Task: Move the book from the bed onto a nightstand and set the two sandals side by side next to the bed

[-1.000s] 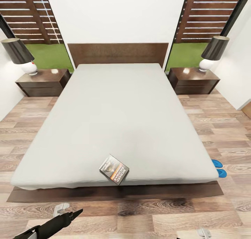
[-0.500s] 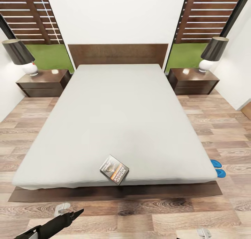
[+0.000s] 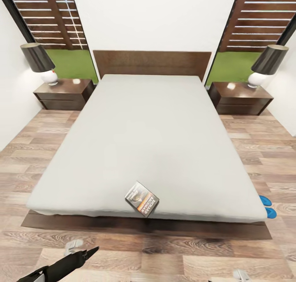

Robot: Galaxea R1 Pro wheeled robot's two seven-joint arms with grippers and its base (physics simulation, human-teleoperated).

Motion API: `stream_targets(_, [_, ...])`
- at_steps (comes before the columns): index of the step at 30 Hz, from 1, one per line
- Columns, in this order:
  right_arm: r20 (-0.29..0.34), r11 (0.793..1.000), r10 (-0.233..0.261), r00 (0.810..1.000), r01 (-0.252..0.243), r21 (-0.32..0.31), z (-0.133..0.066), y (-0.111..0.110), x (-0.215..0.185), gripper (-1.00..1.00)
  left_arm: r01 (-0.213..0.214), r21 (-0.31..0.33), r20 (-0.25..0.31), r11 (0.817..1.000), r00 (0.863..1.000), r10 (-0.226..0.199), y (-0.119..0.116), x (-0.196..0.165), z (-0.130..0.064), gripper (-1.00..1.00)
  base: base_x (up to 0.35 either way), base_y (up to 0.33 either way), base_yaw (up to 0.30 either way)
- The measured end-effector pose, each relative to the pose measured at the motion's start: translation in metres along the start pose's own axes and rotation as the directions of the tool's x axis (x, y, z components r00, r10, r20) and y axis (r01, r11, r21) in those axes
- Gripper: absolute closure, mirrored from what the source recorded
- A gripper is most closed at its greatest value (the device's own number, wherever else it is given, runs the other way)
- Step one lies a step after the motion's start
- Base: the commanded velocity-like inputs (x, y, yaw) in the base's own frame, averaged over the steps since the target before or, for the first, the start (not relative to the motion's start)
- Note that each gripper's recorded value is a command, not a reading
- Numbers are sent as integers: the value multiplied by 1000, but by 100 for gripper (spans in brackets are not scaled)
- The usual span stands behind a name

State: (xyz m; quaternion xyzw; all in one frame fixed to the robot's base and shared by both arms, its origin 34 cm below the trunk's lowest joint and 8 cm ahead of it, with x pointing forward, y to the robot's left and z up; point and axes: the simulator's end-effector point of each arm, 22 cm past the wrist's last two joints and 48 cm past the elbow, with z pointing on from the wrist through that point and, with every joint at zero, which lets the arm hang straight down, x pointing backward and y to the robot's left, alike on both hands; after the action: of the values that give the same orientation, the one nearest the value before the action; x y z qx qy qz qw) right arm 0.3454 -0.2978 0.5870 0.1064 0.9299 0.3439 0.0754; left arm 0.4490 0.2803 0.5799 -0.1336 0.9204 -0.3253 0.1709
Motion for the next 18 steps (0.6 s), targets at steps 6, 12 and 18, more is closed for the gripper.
stream_targets(6, [-2, 1000, 2, 1000, -2, 1, 0, 0, 1, -100, 1, -1, -2, 1000, 1000, -1, 1, 1, 0, -100, 0, 0, 213])
stream_targets(12, [-4, 1000, 3, 1000, -3, 1, 0, -1, 2, -100, 3, -2, -4, 1000, 1000, -3, 1, 2, 0, -100, 0, 0, 212])
stream_targets(18, [-6, 1000, 5, 1000, -5, 2, 1, -1, 3, -100, 5, -3, -5, 1000, 1000, -5, 2, 3, 1, -100, 0, 0, 208])
